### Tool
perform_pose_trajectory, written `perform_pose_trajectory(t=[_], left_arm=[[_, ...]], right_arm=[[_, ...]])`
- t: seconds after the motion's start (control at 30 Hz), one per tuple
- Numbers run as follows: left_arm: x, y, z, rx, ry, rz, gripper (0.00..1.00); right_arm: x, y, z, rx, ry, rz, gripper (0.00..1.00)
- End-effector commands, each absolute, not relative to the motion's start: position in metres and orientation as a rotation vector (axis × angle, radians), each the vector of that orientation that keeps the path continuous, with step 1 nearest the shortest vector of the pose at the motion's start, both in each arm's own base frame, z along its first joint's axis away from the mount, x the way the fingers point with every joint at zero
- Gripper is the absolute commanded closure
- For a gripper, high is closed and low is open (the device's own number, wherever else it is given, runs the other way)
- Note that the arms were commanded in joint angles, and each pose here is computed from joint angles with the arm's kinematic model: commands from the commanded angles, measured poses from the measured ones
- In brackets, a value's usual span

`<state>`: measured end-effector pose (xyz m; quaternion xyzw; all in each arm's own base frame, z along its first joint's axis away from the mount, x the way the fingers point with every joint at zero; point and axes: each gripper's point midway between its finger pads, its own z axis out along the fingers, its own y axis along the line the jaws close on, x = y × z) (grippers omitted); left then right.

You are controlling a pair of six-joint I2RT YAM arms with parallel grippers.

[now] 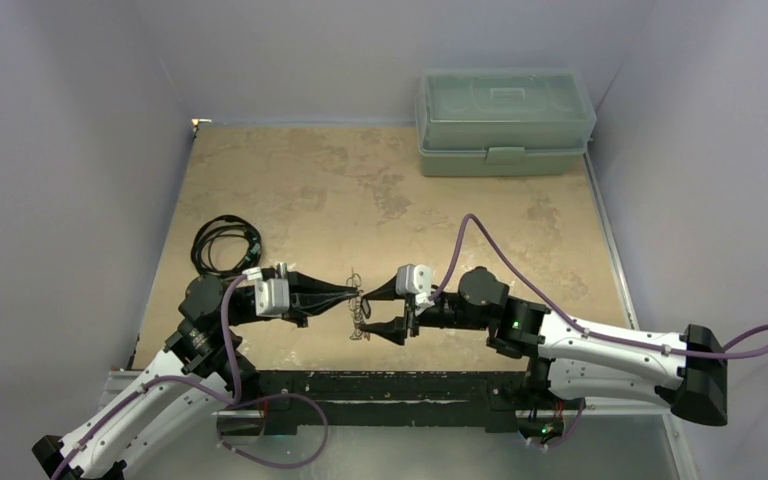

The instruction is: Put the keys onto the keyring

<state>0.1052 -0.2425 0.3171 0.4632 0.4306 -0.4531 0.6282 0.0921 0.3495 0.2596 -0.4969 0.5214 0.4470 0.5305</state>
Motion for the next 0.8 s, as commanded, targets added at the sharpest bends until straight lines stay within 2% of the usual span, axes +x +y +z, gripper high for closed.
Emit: perform_pose_trajectory(t=[0.0, 0.17, 0.33, 0.4, 0.67, 0.77], left_arm=[[0.103, -0.2413, 0.331, 1.048, 0.923, -1.037, 1.0], [0.1033, -0.2411, 0.3305, 1.047, 0.924, -1.035, 1.0], [0.103, -0.2409, 0.3306, 1.047, 0.923, -1.035, 1.0], [0.1029, -0.2407, 0.3307, 1.046, 0.923, -1.034, 1.0], [0.103, -0.2405, 0.3319, 1.045, 0.921, -1.032, 1.0], [0.1032, -0.2408, 0.3308, 1.047, 0.923, -1.033, 1.0]], right_arm=[[0.1038, 0.3566, 0.2918, -1.093, 1.203, 1.055, 0.42], [0.1066, 0.3582, 0.2943, -1.082, 1.2, 1.046, 0.46], [0.1075, 0.3564, 0.2958, -1.08, 1.197, 1.035, 0.68], [0.1079, 0.3549, 0.2954, -1.081, 1.201, 1.028, 0.73], [0.1046, 0.3514, 0.2904, -1.118, 1.216, 1.021, 0.76], [0.1047, 0.3495, 0.289, -1.13, 1.227, 1.008, 0.72]])
